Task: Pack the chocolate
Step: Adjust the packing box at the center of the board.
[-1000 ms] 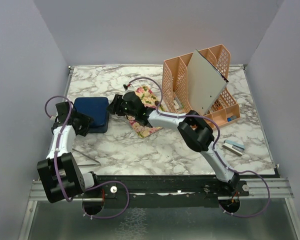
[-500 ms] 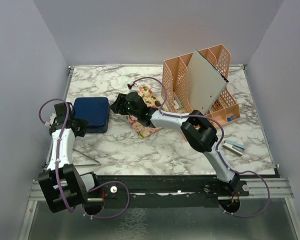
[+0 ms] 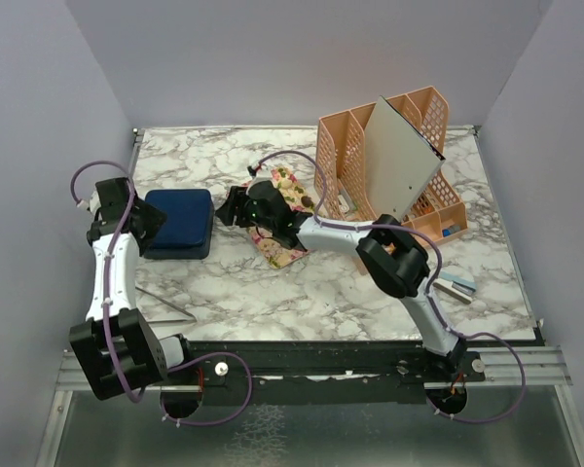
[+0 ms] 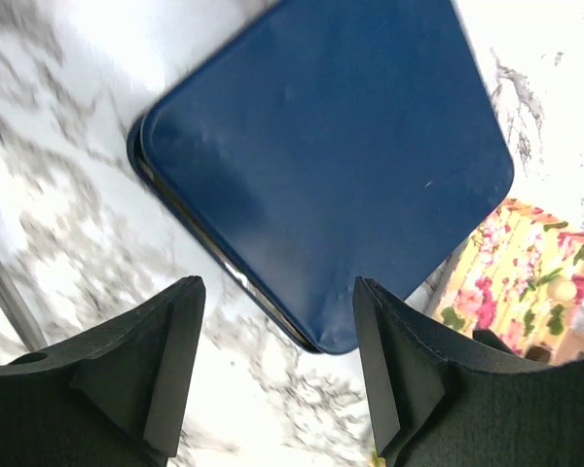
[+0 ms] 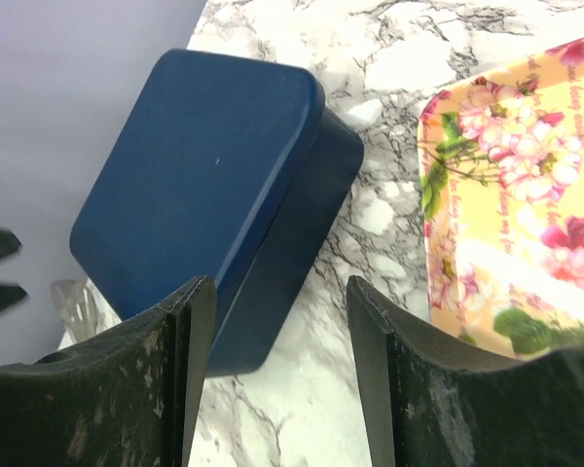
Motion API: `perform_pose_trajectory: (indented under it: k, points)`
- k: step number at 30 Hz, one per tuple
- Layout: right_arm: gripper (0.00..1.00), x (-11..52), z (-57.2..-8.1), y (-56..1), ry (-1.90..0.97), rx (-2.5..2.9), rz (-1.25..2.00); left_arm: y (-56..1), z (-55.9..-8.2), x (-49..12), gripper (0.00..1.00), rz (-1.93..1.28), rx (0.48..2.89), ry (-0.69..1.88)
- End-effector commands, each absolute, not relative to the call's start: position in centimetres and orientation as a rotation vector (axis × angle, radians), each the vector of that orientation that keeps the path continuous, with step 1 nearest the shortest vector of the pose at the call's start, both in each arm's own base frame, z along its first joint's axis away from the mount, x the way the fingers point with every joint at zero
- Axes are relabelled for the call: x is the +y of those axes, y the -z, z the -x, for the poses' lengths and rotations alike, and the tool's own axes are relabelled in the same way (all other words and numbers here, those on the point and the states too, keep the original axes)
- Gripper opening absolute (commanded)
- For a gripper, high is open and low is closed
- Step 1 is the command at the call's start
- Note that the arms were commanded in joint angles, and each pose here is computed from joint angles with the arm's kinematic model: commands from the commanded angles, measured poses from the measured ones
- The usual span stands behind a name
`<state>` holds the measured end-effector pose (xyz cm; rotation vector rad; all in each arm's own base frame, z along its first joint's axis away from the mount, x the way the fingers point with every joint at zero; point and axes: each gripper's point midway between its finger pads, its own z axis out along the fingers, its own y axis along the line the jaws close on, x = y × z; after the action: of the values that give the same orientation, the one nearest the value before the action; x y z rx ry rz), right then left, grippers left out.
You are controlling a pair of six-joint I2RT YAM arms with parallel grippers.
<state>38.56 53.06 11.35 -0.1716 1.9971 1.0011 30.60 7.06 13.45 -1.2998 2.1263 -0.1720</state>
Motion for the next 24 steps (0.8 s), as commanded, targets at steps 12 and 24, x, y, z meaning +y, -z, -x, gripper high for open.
perform_pose_trajectory:
  k: [12,24]
  points:
    - [0.63,50.4,-34.7,-16.0,-0.953,1.790,0.598,-22.5,-39.1,7.2,0.65,0.470,2.086,0.207]
    - [0.63,46.1,-30.9,-12.3,-0.899,1.834,0.736,-20.0,-45.6,8.8,0.60,0.558,2.143,0.255]
